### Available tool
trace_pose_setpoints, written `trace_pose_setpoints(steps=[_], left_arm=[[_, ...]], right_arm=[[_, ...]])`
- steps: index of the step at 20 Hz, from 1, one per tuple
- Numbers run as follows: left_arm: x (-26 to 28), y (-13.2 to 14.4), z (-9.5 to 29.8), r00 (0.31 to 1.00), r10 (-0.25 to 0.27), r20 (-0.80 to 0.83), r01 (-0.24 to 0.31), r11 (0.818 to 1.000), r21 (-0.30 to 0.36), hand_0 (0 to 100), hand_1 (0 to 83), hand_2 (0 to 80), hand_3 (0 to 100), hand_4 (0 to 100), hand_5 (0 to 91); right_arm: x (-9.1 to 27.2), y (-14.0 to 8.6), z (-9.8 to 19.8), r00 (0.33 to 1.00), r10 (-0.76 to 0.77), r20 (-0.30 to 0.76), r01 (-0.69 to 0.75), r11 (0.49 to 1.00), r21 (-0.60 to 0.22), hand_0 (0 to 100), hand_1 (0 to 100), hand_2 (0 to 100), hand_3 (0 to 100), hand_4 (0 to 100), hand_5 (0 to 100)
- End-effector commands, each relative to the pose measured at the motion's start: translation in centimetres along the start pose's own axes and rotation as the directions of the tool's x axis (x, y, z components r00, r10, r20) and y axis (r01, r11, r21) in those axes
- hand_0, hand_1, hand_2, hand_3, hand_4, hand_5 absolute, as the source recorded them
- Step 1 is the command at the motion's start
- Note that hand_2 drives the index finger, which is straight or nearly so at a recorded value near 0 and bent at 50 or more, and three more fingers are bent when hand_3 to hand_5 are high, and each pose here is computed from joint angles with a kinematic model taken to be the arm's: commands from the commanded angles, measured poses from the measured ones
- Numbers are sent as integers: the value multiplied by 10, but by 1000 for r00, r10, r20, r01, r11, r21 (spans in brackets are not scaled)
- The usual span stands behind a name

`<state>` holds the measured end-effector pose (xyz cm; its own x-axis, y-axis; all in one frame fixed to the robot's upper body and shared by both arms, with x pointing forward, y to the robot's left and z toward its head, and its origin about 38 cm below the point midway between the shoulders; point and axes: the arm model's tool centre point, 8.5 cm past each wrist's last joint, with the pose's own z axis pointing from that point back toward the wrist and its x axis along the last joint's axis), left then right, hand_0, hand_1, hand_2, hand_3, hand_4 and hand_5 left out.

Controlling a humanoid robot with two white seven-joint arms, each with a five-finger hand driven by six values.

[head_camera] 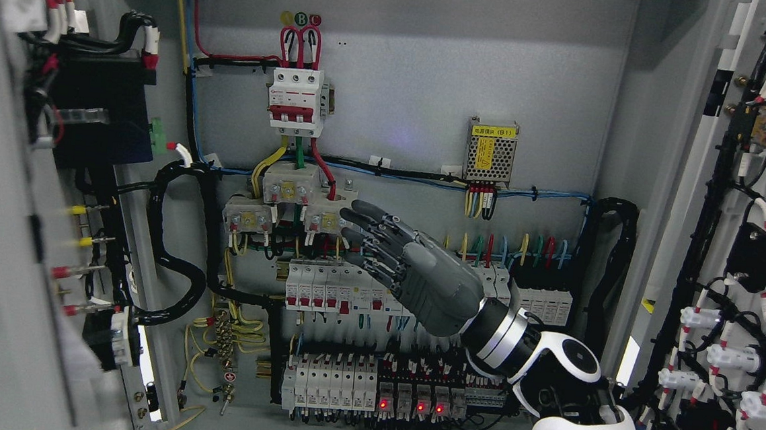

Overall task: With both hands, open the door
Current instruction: 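Pull the indicator-light door outward with the right hand, swinging it open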

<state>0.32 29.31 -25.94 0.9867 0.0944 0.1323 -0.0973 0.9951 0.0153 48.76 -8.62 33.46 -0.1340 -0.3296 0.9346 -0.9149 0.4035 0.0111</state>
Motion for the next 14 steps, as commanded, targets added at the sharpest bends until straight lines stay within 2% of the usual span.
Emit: trace_pose_setpoints(steps=[1,7,9,14], left_arm=[[0,1,0,1000,0,0,0,1000,2,120,556,0,0,0,0],[0,1,0,1000,0,0,0,1000,2,120,556,0,0,0,0],[0,1,0,1000,0,0,0,1000,2,120,556,0,0,0,0],[0,0,0,1000,0,0,0,1000,0,120,556,0,0,0,0]], right_arm=[[-31,69,-13,998,34,-60,-23,985,173,0,500,40,0,0,0],[-79,130,0,990,-3,-140,43,958,285,0,500,40,0,0,0],[-102,146,11,981,-27,-194,85,950,300,0,500,40,0,0,0],[-142,190,12,960,-79,-269,170,926,336,0,500,40,0,0,0]])
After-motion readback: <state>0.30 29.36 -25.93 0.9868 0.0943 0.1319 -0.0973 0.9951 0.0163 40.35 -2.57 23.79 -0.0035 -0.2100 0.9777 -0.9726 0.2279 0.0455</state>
